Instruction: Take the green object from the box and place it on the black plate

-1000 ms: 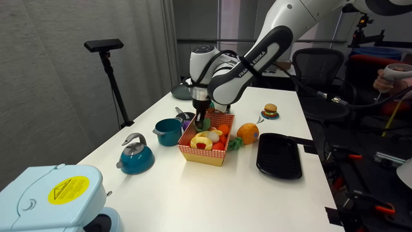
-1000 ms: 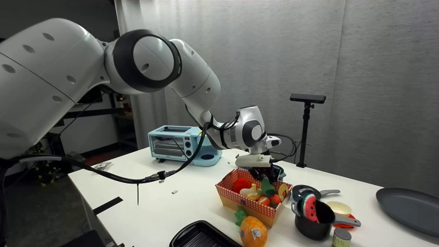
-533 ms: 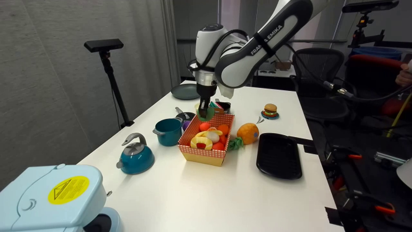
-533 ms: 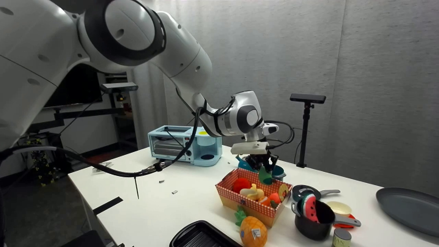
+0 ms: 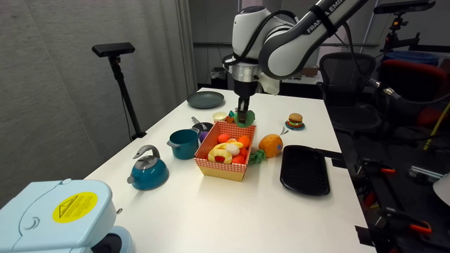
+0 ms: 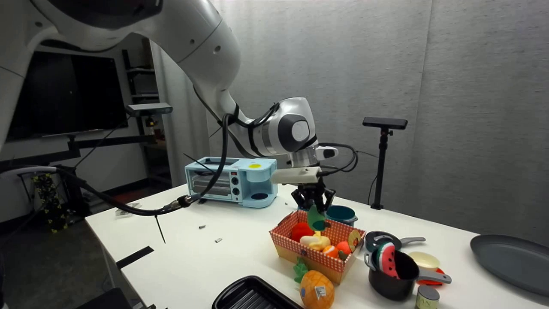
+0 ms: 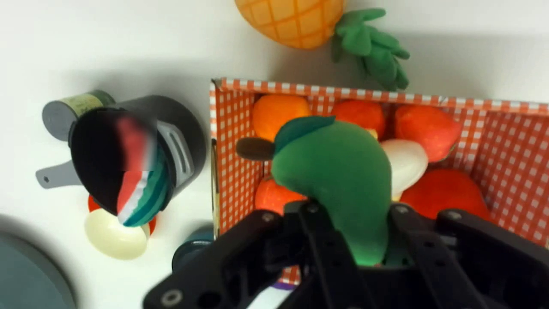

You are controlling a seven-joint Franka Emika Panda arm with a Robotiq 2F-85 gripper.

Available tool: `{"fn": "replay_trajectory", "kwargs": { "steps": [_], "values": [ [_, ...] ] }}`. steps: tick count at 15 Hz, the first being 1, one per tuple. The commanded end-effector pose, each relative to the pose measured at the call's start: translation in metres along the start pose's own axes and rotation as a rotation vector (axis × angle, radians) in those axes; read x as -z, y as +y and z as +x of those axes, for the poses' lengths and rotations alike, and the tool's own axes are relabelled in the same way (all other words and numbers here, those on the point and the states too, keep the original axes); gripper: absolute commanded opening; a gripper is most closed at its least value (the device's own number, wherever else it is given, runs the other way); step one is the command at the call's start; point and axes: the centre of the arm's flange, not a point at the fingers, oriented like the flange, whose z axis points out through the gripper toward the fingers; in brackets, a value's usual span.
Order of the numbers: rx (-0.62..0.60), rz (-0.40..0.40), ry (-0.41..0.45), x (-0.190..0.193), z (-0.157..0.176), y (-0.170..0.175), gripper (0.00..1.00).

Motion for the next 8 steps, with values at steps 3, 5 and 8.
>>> {"fn": "replay_trajectory", "kwargs": {
  "steps": [3,5,8],
  "values": [
    [0.01,0.007,-0.094,0.021,-0.082,-0.006,0.06],
    [0.024,0.012,-0.127,0.023,-0.107,-0.01,0.06],
    [0.051,0.019,-0.171,0.028,-0.143,-0.017,0.06]
  ]
}}
